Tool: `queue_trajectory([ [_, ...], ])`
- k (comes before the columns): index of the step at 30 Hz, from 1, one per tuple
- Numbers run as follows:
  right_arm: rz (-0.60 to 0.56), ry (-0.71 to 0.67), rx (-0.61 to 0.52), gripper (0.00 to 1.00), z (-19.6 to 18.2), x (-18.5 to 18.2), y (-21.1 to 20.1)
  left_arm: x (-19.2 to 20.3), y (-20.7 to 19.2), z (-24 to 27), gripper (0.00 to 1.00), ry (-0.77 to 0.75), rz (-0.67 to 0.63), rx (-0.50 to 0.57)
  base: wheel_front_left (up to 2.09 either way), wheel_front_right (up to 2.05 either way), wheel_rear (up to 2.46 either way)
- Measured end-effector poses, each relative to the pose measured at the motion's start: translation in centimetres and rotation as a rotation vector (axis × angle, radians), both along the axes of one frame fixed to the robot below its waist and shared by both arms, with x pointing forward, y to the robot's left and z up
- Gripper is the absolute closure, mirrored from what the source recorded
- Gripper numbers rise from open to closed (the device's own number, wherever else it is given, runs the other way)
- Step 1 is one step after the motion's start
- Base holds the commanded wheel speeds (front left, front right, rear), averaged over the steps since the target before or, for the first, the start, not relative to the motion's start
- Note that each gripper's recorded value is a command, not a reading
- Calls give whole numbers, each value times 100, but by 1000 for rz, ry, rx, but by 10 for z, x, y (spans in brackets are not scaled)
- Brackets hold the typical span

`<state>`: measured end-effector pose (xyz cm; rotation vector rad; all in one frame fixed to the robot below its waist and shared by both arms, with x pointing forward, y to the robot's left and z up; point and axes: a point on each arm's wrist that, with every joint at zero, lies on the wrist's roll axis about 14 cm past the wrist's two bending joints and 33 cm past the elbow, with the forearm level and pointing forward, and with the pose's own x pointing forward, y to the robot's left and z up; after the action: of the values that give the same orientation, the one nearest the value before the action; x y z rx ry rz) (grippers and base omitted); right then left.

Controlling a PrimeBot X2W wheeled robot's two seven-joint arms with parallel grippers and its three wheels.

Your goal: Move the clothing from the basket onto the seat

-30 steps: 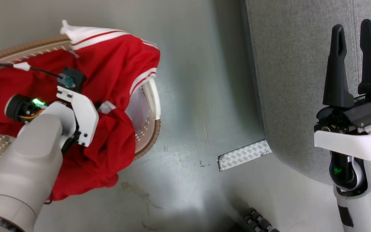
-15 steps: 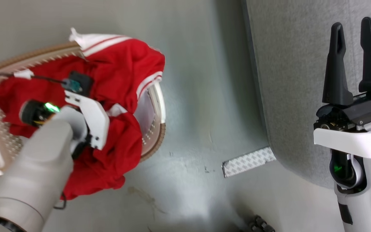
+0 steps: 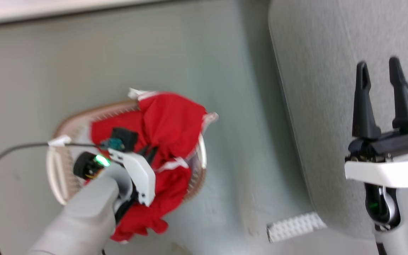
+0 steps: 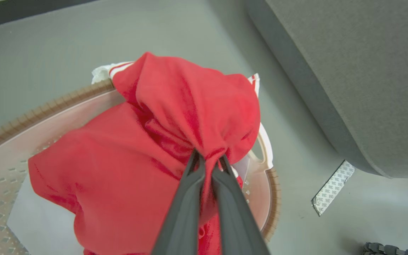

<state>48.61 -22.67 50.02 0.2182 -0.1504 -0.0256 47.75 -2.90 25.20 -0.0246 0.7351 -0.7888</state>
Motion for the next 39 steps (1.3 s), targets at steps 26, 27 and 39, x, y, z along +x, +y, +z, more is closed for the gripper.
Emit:
queue_trajectory([
  [26,196,-180,53,0,89,-81,62,-24,43,287,100,-638,186,-322,0,0,0],
  [27,203,-181,57,0,89,-83,64,-26,44,295,100,-659,187,-329,0,0,0],
  [39,261,-169,95,0,86,-104,87,-42,46,349,100,-799,224,-420,0,0,0],
])
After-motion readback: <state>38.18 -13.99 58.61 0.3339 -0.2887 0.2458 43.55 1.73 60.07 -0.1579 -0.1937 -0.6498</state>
